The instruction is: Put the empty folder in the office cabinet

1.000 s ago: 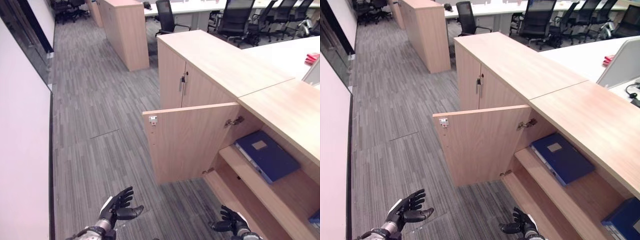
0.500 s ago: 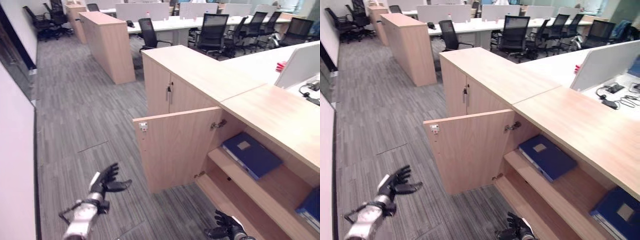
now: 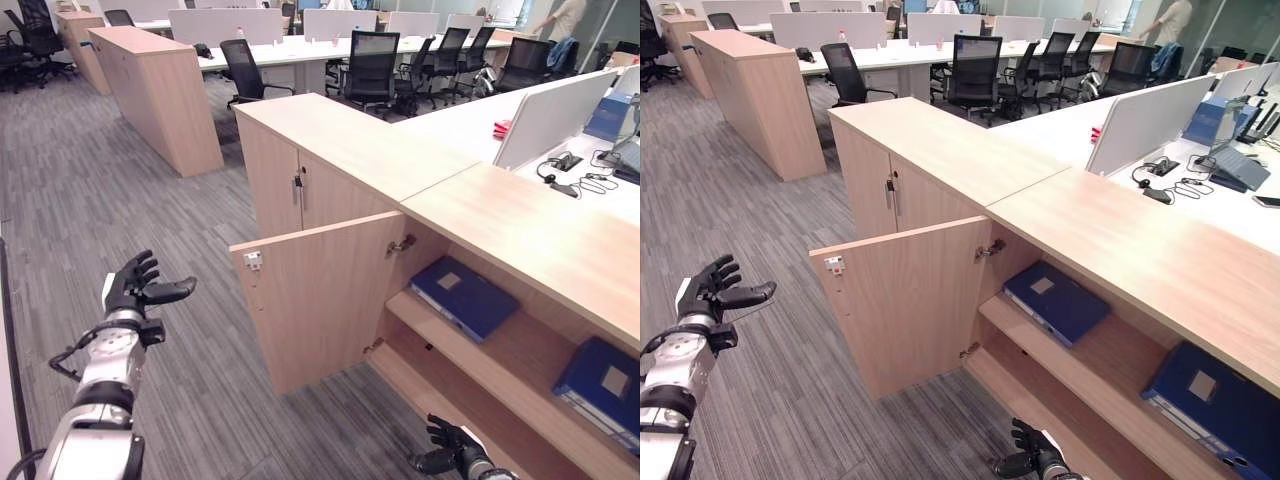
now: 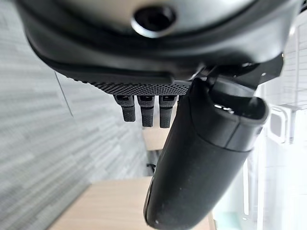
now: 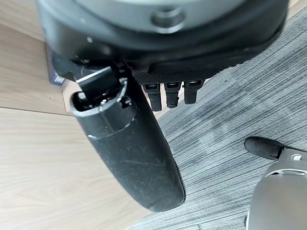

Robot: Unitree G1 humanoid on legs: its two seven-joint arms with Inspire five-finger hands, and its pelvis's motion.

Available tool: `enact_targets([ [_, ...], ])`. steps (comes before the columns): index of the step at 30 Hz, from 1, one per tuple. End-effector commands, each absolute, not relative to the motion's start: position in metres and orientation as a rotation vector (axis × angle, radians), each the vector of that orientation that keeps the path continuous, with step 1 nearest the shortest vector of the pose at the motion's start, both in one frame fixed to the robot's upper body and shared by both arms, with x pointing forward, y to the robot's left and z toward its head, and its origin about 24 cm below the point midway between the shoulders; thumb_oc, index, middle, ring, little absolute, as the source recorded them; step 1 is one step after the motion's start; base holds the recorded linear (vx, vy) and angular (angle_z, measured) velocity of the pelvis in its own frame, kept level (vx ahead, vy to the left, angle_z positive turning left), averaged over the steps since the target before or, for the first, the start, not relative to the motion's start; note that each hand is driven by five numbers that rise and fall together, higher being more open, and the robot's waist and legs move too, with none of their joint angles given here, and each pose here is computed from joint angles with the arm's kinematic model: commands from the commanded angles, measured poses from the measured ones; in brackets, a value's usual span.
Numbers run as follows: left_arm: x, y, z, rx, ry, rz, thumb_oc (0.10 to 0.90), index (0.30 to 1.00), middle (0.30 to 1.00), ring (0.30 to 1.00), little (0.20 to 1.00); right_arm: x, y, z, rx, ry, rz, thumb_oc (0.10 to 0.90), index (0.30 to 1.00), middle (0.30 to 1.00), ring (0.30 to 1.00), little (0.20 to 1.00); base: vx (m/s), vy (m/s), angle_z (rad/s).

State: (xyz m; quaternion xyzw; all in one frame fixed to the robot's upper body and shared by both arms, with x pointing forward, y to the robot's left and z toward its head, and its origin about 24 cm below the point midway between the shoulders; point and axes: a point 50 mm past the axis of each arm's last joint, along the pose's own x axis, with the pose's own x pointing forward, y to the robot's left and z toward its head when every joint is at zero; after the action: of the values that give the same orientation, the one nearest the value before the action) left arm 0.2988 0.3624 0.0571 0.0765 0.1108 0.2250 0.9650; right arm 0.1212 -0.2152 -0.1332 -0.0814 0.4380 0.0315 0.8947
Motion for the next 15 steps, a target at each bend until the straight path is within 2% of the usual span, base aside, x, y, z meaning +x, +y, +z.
enact_targets([
  [1, 0.337, 0.359, 0.134, 0.17, -0.041, 0.453, 0.8, 0.9, 0.9, 0.9, 0.9, 0.161, -0.225, -0.114, -0.255, 0.762, 0.091, 0.8, 0.9, 0.9, 0.9, 0.9, 0.01, 0.015, -0.07],
  [5, 0.349, 0.343, 0.139, 0.197, -0.054, 0.4, 0.8, 0.9, 0.9, 0.9, 0.9, 0.164, -0.225, -0.113, -0.27, 0.76, 0.092, 0.8, 0.9, 0.9, 0.9, 0.9, 0.01, 0.025, -0.13],
  [9, 0.371, 0.285, 0.137, 0.217, -0.105, 0.216, 0.8, 0.9, 0.9, 0.9, 0.9, 0.163, -0.223, -0.116, -0.288, 0.772, 0.088, 0.8, 0.9, 0.9, 0.9, 0.9, 0.0, 0.014, -0.03],
  [15, 0.367, 0.217, 0.112, 0.18, -0.132, -0.043, 0.8, 0.9, 0.9, 0.9, 0.9, 0.16, -0.22, -0.12, -0.282, 0.79, 0.063, 0.8, 0.9, 0.9, 0.9, 0.9, 0.0, 0.0, 0.01],
])
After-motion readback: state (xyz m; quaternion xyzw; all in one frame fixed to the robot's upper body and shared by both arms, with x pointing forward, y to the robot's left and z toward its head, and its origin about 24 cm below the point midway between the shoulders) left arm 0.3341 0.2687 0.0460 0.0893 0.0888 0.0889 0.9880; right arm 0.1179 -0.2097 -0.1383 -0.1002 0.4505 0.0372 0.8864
